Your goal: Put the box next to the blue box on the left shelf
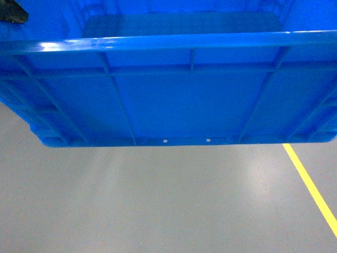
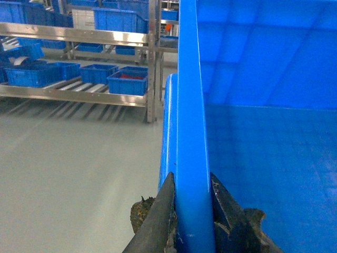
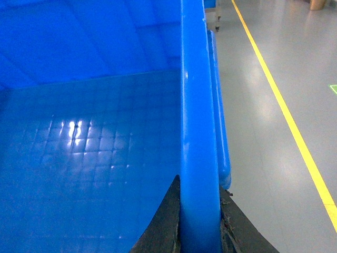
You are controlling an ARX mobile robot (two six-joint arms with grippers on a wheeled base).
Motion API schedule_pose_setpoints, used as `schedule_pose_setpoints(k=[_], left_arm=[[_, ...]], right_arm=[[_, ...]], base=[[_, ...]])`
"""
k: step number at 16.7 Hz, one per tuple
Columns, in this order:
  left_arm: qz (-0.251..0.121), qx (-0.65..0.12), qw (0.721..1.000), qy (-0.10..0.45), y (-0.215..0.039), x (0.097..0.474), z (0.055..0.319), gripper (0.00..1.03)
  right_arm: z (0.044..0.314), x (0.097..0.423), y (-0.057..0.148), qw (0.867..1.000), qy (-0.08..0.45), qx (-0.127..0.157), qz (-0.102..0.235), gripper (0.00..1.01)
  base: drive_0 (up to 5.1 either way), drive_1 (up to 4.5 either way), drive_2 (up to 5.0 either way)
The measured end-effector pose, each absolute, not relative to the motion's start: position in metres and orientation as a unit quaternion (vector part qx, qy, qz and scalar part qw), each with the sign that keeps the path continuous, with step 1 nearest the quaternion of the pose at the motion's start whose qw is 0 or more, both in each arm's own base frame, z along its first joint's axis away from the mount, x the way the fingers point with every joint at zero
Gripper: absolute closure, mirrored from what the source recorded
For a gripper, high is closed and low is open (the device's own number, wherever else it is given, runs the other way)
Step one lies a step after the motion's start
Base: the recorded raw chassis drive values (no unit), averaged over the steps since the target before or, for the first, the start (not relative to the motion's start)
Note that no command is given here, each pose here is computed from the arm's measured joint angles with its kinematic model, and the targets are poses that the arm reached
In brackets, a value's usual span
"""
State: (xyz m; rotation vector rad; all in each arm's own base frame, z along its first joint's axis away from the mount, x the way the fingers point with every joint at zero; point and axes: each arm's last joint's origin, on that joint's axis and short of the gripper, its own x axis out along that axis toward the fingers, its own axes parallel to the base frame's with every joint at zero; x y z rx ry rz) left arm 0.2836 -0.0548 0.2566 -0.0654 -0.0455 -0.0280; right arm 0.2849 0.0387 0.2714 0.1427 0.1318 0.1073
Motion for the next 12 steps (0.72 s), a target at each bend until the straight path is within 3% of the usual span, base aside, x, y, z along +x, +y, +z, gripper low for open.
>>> schedule_pose_setpoints(k=[12], left_arm=[[-0.014,-0.033,0.999,-0.023,-0.0549,0.2836,0.2566,0.93]], right_arm=[[0.2706,0.285,0.0388,0.994,0.068,0.071,0.054,0.93]], base=[[0.0,4.31,-4.4]])
